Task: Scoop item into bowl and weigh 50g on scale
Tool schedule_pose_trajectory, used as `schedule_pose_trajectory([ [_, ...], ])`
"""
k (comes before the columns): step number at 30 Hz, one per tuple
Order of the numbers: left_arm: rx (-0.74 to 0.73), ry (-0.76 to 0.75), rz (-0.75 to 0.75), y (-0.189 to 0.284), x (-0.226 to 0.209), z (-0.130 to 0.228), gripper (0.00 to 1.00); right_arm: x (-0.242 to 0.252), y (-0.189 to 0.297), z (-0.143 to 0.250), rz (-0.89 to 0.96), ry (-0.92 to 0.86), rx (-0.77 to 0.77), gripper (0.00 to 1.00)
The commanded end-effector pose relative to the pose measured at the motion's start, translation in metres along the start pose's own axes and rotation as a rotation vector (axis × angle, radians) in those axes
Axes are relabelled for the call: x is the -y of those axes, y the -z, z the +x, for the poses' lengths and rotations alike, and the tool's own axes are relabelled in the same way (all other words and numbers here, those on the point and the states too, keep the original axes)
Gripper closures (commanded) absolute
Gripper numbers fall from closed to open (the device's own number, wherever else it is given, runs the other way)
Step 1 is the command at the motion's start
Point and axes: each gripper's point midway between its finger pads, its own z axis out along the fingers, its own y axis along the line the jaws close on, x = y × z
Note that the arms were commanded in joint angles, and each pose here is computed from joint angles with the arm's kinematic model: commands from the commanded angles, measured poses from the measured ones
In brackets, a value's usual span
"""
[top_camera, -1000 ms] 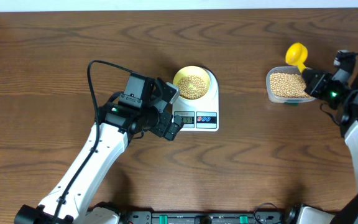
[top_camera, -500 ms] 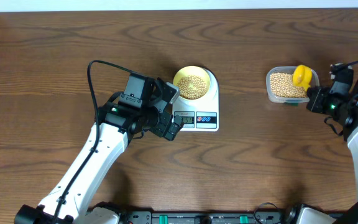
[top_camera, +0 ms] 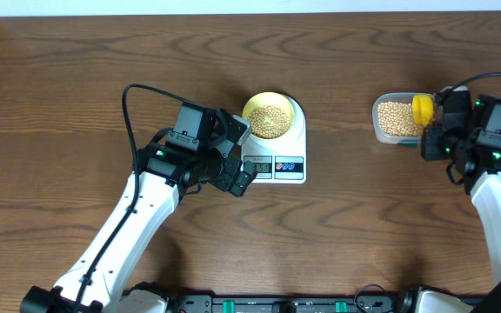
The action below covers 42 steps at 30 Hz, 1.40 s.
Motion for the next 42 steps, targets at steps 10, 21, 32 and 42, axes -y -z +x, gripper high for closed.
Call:
schedule_pose_trajectory([
  [10, -0.011, -0.011, -0.004, -0.002, -0.001, 0.003, 0.02, -0.008, 0.003, -0.018, 0.177, 0.237, 0.001, 0.99],
  [21, -0.011, -0.011, -0.004, -0.002, -0.001, 0.003, 0.02, -0.090, 0.016, -0.085, -0.233, -0.010, 0.307, 0.99],
  [32, -0.011, -0.011, -0.004, -0.002, -0.001, 0.003, 0.02, -0.156, 0.056, -0.153, -0.493, 0.066, 0.623, 0.99],
  [42, -0.011, -0.011, -0.004, -0.002, -0.001, 0.003, 0.02, -0.230, 0.031, -0.124, -0.632, 0.138, 0.504, 0.99],
])
